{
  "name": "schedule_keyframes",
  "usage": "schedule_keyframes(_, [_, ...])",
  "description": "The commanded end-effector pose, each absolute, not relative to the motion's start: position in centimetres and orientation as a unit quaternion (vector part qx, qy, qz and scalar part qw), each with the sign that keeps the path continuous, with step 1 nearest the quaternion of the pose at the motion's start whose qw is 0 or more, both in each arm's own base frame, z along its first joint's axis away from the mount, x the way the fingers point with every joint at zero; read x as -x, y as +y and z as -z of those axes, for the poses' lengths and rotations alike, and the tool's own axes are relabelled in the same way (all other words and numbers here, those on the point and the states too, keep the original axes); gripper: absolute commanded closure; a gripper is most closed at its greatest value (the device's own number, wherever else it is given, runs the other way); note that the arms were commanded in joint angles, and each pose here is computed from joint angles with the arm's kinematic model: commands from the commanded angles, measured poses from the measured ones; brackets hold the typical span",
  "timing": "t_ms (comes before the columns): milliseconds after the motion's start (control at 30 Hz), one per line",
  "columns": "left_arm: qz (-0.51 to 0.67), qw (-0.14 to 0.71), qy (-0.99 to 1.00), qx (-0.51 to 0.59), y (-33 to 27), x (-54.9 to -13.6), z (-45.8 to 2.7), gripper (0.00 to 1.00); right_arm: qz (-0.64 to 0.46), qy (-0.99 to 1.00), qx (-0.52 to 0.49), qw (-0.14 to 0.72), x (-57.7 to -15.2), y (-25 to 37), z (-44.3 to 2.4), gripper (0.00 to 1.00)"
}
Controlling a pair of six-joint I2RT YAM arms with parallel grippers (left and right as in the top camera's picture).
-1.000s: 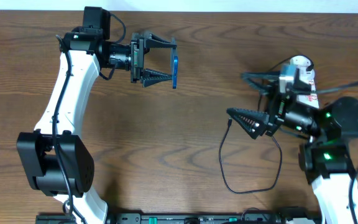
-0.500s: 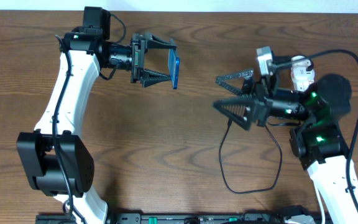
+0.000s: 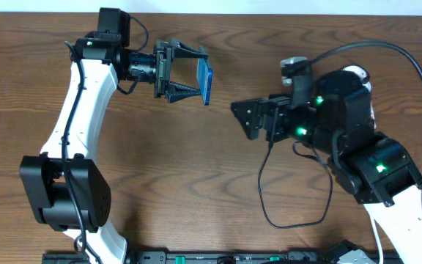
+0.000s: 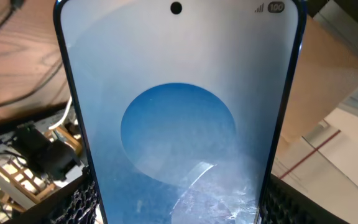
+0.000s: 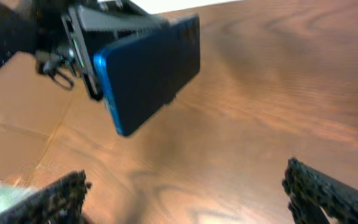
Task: Plug charger to phone and switch on socket
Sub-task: 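Move the right gripper toward the phone held by the left gripper, then grasp the phone's bottom end with the right gripper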
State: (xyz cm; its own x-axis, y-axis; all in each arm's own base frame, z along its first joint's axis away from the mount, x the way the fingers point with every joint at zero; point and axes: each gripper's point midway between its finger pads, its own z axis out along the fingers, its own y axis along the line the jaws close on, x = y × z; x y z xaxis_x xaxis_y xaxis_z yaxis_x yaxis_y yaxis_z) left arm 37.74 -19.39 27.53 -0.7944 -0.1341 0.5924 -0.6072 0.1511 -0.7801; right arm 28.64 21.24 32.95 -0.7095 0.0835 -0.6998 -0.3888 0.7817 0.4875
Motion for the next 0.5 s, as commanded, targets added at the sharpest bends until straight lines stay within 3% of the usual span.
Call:
schedule_keyframes(0, [-0.599,0.177,-0.74,-0.249,-19.2,-37.6,-28.8,0.3,-0.221,0.878,0.081,0.417,-30.4,20.8,-33.8,0.01])
schedule_keyframes(467, [-0.522,0.108,-0.79,-0.303,-17.8,-39.5,-25.1,0.3,-0.218,0.895,0.036,0.387,-33.1,26.3,-31.1,0.01])
